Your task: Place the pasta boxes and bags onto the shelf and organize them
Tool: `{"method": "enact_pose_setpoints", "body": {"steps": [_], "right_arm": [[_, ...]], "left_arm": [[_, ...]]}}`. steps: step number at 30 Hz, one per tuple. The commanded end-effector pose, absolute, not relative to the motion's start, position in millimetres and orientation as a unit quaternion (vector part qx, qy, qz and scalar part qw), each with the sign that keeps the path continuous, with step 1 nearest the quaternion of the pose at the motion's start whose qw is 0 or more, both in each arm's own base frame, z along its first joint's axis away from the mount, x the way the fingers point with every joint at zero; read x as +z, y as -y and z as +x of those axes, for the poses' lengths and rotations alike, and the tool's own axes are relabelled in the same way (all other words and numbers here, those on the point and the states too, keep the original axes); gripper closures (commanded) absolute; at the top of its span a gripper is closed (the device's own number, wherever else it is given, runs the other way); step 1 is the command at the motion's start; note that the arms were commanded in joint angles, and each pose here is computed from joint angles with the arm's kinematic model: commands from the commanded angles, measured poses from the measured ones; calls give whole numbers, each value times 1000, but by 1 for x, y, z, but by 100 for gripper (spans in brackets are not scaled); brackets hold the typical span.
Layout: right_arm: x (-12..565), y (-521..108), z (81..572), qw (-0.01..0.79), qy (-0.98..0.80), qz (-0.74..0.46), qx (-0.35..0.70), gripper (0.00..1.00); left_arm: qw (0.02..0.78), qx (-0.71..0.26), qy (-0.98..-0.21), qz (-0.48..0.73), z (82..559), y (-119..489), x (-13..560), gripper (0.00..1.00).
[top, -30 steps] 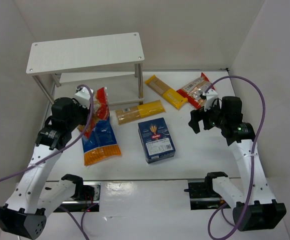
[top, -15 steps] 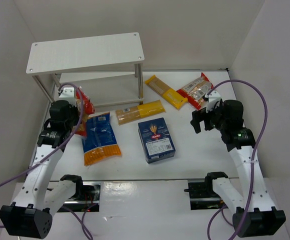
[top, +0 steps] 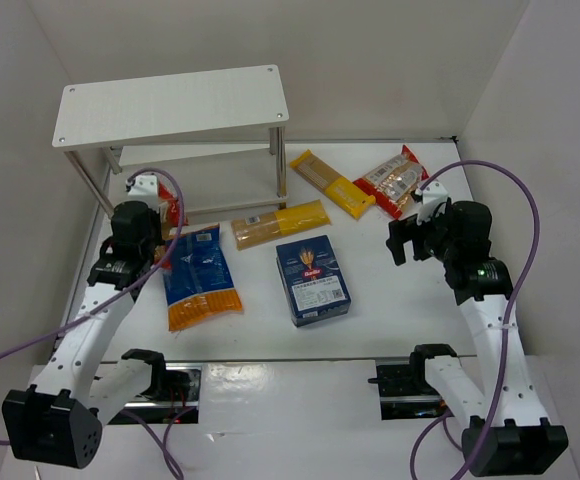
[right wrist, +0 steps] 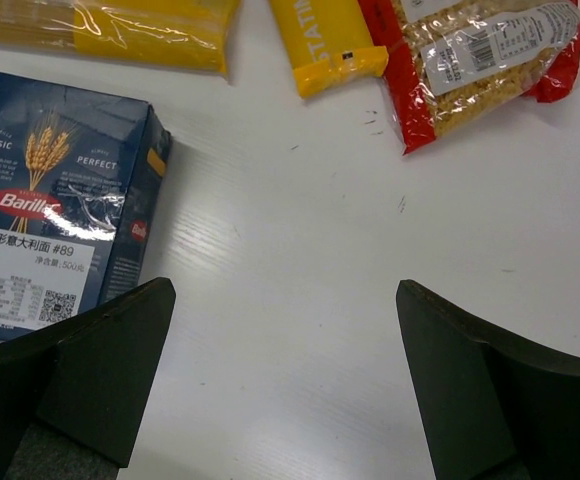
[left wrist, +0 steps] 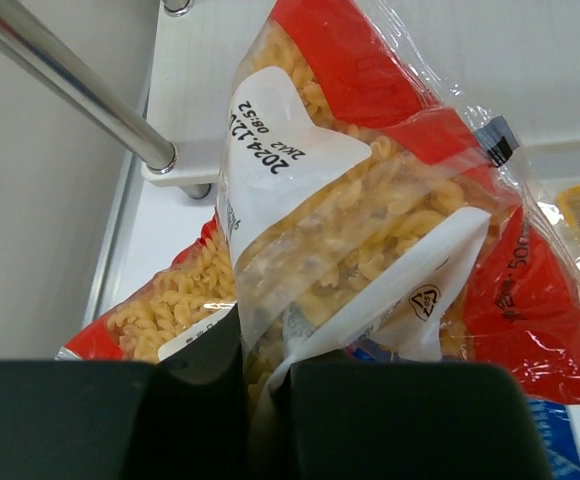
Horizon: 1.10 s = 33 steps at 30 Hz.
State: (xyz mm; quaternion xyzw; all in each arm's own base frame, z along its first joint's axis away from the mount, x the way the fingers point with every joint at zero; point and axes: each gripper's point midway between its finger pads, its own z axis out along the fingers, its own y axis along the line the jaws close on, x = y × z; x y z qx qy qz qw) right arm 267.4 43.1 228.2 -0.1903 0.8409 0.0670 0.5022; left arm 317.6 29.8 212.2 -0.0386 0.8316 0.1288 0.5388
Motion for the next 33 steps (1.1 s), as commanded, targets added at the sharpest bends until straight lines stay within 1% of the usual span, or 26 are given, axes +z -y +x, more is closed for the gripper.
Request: {"method": "enact_pose_setpoints", "body": {"steps": [1,7,13,19,21,22,29,33], "right_arm": [[234,-40,276,523,-830,-182,62,0],[236,-38,275,528,-828,-179,64,0],[235,-32,274,526,-831,-170,66,0],[236,-30,272,528,-828,-175,67,0],[236,-28,272,528,-829,-171,64,0],[237,-29,272,528,-828,-174,68,0],[235,-27,273,526,-830,-175,68,0],[233,-27,271,523,-832,-173,72,0]], "left_arm": [[634,169,-753,-44,341,-38,269,100],[646,185,-739,-48,344,-43,270,100],[668,221,-708,-69,364,-53,279,100],[655,239,-712,-82,392,-57,256,100],[657,242,-709,-87,400,-57,258,100],[649,247,-714,-88,404,-58,249,100],[652,257,-699,-145,427,-76,249,100],[659,261,-686,-163,430,-85,254,100]]}}
